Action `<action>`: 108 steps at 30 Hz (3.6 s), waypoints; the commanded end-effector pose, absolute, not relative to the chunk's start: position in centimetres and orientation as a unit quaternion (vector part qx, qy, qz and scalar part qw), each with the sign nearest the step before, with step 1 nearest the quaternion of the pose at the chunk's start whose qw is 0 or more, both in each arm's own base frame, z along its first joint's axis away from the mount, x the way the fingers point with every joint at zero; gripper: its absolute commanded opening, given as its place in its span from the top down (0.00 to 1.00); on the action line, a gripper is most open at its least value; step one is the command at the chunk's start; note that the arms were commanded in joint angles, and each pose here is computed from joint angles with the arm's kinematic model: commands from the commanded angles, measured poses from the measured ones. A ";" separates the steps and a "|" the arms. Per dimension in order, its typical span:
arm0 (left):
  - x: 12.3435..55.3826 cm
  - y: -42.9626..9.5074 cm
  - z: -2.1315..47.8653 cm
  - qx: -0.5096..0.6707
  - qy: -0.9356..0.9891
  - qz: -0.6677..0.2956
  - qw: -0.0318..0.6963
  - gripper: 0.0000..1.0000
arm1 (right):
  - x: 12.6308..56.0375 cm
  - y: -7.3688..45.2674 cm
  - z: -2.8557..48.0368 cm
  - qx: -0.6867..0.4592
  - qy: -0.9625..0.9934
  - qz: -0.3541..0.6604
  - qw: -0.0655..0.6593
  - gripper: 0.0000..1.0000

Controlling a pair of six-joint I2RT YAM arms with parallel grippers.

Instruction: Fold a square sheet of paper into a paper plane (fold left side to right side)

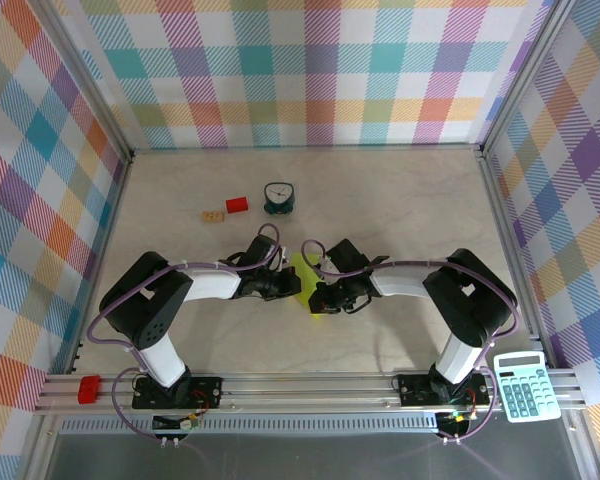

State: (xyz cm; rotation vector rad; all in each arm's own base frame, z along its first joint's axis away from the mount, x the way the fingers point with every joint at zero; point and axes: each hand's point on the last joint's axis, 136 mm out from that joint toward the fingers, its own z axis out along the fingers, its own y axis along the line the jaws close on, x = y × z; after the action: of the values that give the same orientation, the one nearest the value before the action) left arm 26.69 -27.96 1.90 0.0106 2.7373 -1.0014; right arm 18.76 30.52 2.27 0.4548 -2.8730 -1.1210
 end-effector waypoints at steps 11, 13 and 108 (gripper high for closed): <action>25.1 -25.5 -1.6 -0.015 0.960 -0.269 0.076 1.00 | 16.6 29.0 0.3 0.139 -0.932 -0.331 0.055 1.00; 25.1 -25.5 -1.6 -0.016 0.960 -0.268 0.076 1.00 | 16.4 28.9 0.2 0.139 -0.932 -0.329 0.057 1.00; 25.2 -27.3 -0.1 0.016 0.943 -0.299 0.144 1.00 | 17.0 24.9 -4.3 0.112 -0.970 -0.210 0.056 1.00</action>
State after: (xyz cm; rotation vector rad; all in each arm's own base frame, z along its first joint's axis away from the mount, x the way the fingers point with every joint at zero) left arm 25.36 -28.90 2.05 0.0647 2.6483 -1.0049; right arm 19.95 30.70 1.14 0.4371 -2.9344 -1.0903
